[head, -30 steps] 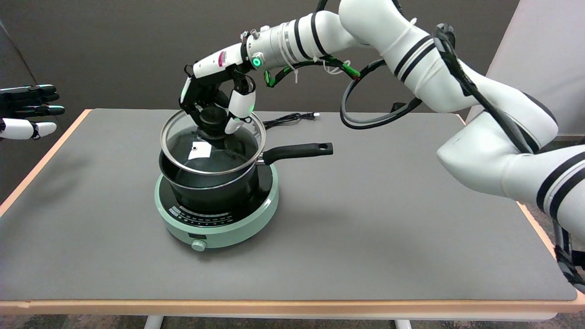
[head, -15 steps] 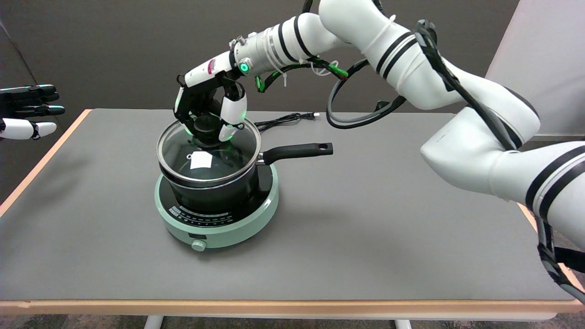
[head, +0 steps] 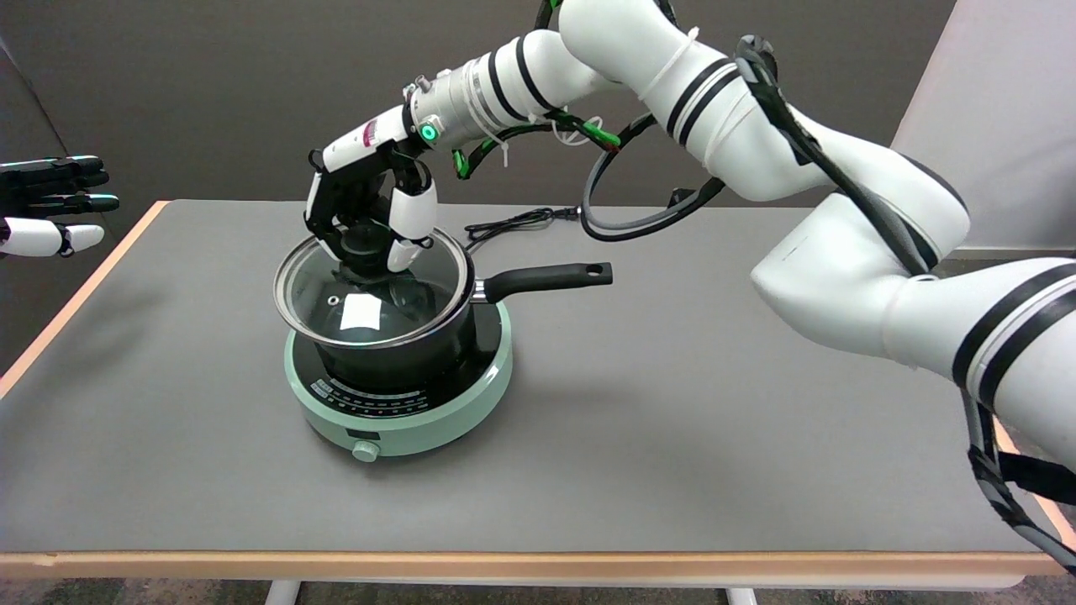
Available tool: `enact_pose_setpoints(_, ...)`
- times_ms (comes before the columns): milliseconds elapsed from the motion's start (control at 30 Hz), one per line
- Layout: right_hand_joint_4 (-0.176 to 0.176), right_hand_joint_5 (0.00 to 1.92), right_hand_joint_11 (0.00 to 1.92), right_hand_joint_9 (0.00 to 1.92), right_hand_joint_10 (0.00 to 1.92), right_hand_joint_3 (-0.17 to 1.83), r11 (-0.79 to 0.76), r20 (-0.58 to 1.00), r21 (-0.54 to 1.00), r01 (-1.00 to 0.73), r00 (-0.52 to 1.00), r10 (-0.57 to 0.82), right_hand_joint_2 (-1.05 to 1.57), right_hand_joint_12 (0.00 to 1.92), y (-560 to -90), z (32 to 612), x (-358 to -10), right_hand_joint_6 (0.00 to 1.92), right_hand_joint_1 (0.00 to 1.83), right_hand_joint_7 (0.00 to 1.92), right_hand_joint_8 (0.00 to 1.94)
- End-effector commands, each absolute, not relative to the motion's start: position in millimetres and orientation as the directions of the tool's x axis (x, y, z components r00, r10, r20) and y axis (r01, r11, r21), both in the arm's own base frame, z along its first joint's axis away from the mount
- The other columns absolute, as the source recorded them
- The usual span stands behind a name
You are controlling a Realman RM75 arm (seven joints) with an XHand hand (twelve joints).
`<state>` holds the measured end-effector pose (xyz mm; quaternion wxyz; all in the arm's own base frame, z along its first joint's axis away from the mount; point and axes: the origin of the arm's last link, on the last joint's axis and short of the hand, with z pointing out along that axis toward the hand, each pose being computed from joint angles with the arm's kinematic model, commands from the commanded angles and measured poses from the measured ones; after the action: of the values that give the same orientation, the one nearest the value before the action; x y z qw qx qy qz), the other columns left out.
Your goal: Place the pot lid onto the soup pot.
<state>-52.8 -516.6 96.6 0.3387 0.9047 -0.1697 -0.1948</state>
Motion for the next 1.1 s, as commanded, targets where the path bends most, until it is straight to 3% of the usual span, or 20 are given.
enact_pose_setpoints(33, 0.176, 0.67, 0.61, 0.78, 1.57, 0.44, -0.706, -0.252, 0.688, -0.169, 0.856, -0.451, 0.98, 1.48, -519.2, 88.8, -56.2, 1.06, 1.34, 0.81, 1.37)
enact_pose_setpoints(1100, 0.176, 0.67, 0.62, 0.78, 1.58, 0.45, -0.679, -0.280, 0.725, -0.113, 0.853, -0.440, 0.98, 1.47, -526.4, 101.2, -62.2, 1.07, 1.34, 0.82, 1.37)
